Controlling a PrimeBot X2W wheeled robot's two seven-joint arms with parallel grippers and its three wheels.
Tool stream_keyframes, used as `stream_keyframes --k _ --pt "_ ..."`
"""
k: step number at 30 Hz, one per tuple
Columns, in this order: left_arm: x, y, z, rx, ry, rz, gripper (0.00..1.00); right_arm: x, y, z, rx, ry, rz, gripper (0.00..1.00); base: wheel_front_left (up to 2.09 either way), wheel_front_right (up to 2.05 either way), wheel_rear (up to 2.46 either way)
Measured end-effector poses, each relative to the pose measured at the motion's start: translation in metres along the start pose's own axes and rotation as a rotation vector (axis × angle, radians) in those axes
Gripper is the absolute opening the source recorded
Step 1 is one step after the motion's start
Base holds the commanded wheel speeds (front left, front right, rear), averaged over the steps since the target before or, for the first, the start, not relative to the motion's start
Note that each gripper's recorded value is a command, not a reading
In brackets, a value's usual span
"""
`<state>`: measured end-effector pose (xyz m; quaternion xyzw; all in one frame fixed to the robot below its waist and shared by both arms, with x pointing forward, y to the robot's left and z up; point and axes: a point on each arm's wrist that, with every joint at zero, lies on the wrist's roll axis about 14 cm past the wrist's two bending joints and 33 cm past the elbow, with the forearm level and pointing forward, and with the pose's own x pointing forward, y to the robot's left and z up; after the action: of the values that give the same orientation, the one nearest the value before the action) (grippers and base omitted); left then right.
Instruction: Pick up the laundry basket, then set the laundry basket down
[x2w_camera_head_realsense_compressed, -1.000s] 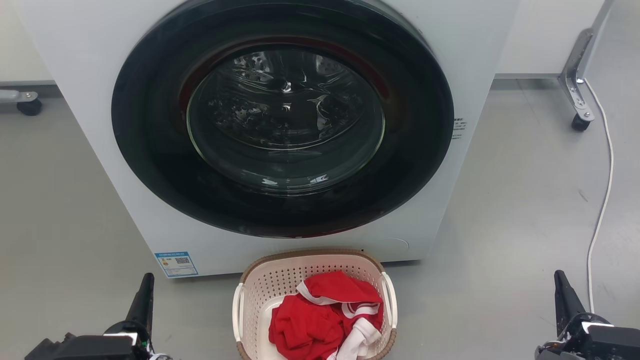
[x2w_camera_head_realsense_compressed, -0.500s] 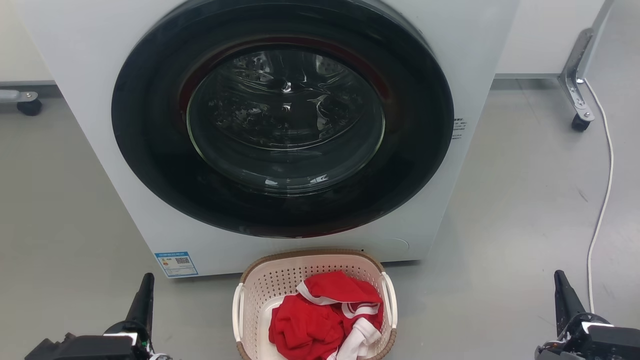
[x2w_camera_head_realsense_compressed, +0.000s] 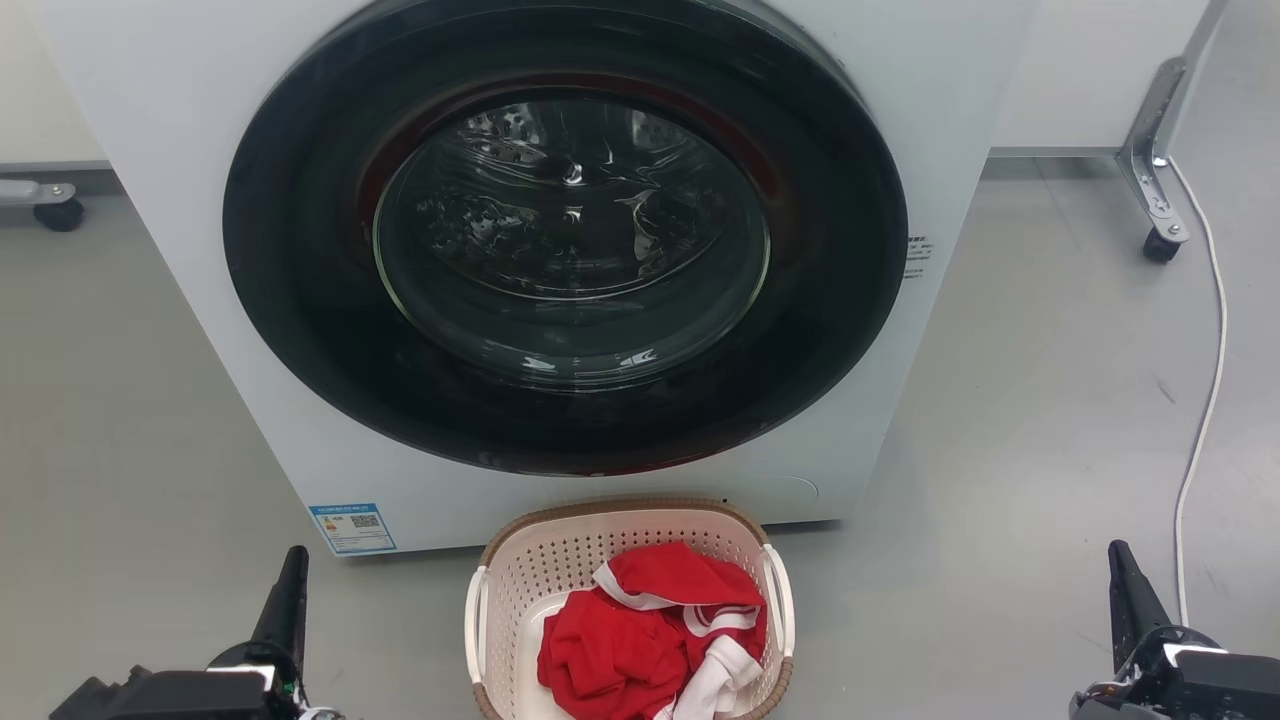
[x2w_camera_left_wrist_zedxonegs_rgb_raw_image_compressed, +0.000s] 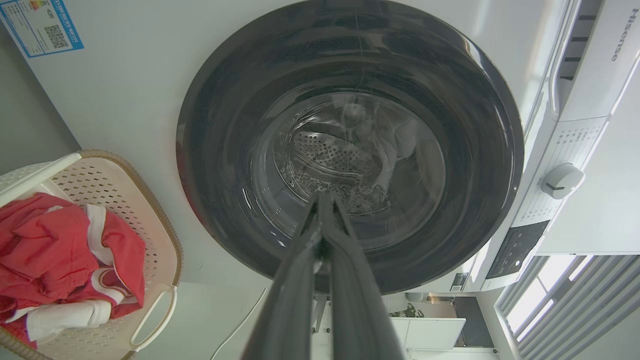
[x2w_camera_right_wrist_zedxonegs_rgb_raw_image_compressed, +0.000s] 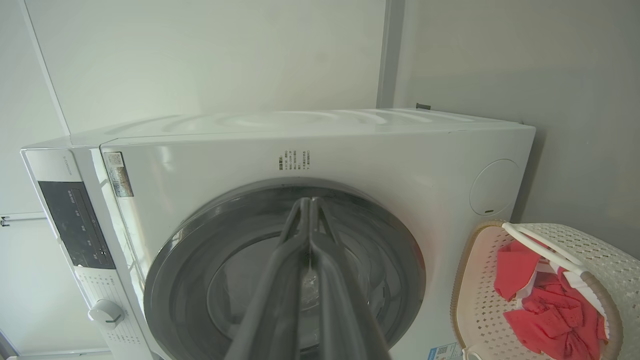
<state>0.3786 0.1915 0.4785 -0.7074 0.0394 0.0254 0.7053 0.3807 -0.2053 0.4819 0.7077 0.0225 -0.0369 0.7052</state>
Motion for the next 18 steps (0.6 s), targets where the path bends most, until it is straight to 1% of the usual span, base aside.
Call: stream_keyframes --k 18 --pt "0.0 0.0 0.0 0.0 0.0 0.0 0.0 0.0 0.0003 -0.0001 0.0 0.0 0.002 0.0 0.0 0.0 0.0"
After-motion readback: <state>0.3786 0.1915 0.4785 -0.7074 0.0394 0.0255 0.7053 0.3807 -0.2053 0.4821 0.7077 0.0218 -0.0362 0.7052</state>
